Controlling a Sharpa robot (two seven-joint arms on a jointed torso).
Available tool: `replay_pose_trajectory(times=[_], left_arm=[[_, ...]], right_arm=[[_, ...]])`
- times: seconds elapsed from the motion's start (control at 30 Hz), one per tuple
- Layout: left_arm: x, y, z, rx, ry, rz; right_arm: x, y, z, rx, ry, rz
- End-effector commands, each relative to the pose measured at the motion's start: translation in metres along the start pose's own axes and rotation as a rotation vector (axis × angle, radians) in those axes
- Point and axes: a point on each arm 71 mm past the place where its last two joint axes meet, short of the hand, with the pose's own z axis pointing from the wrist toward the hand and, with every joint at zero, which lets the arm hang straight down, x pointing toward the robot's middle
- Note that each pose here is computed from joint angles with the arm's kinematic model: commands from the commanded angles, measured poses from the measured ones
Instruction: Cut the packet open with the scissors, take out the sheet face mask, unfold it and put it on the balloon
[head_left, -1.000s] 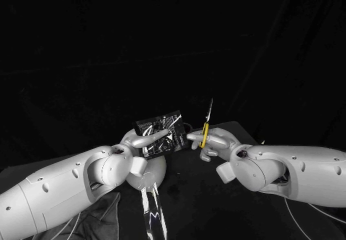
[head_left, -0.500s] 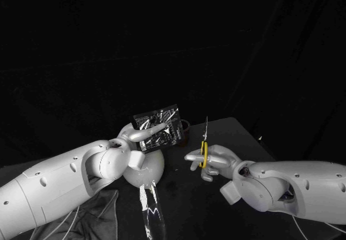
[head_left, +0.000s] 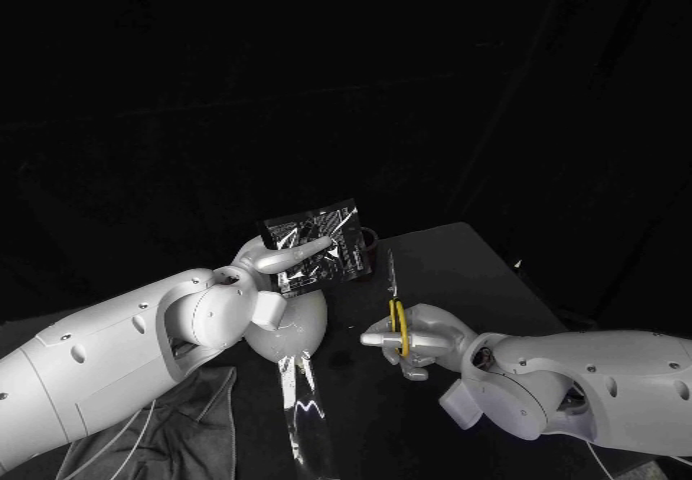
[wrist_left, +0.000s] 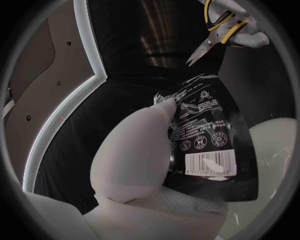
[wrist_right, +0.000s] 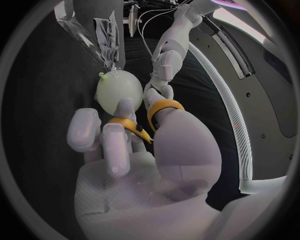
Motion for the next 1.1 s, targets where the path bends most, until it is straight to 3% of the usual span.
replay_pose_trajectory(times=[0.03,0.37,1.1], left_arm=[[0.0047,-0.0007,0.0003,-0.011,0.051,-0.004],[0.0047,-0.0011,0.0022,-0.019,0.072,0.0],[-0.0021,-0.0104,0.0009,0.0,0.07,0.003]], right_arm=[[0.009,-0.003,-0.001,0.021,0.101,-0.083],[0.019,-0.007,-0.003,0.046,0.166,-0.157],[0.023,-0.013,-0.007,0.055,0.179,-0.166]])
